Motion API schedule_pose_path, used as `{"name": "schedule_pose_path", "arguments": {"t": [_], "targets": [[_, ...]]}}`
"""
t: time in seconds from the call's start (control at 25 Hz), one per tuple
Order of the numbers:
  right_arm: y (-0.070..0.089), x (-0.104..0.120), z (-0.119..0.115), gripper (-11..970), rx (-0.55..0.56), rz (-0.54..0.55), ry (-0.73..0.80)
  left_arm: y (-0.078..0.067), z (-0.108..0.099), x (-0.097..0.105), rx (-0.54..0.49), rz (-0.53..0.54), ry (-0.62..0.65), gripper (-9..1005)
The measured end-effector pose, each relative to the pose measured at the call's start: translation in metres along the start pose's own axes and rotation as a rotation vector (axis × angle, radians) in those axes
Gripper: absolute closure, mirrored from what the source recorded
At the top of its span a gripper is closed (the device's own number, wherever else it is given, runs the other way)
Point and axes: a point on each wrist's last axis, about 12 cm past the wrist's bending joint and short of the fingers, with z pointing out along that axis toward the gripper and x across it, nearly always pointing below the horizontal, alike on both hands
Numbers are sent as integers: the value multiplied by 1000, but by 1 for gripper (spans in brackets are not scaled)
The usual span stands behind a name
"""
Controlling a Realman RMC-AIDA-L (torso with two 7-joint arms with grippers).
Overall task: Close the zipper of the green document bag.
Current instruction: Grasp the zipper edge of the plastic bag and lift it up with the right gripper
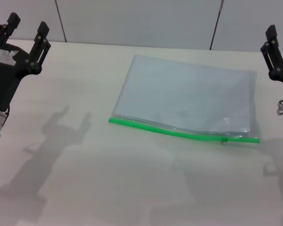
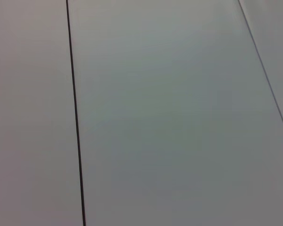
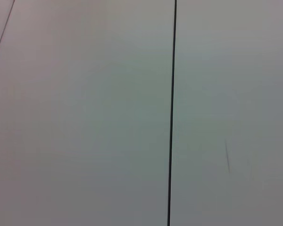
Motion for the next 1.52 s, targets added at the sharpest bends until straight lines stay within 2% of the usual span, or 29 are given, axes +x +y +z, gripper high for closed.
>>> {"name": "schedule_pose_path", "arguments": {"t": [0.2,0.32,0.6,0.76,1.04,1.28,1.4,1.52], "targets": [[-1,1,1,168,-2,-8,2,0,0,0,0,0,0,361],[-2,2,2,168,-10,-50,5,0,1,0,1,0,-1,361],[-1,13,1,169,-61,-336,83,-2,3,0,7,-7,-4,360],[-1,24,-6,170,-108,-571,168,-2,3,0,6,-7,-3,360],[-12,38,-24,171,-161,-916,255,-1,3,0,5,-6,-3,361],[-15,46,-36,172,-237,-1166,303,0,2,0,-3,-1,-1,361],[-14,52,-40,173,-292,-1250,334,0,1,0,-6,-1,0,360],[-15,55,-42,173,-325,-1282,355,0,1,0,-6,-2,0,360]]}}
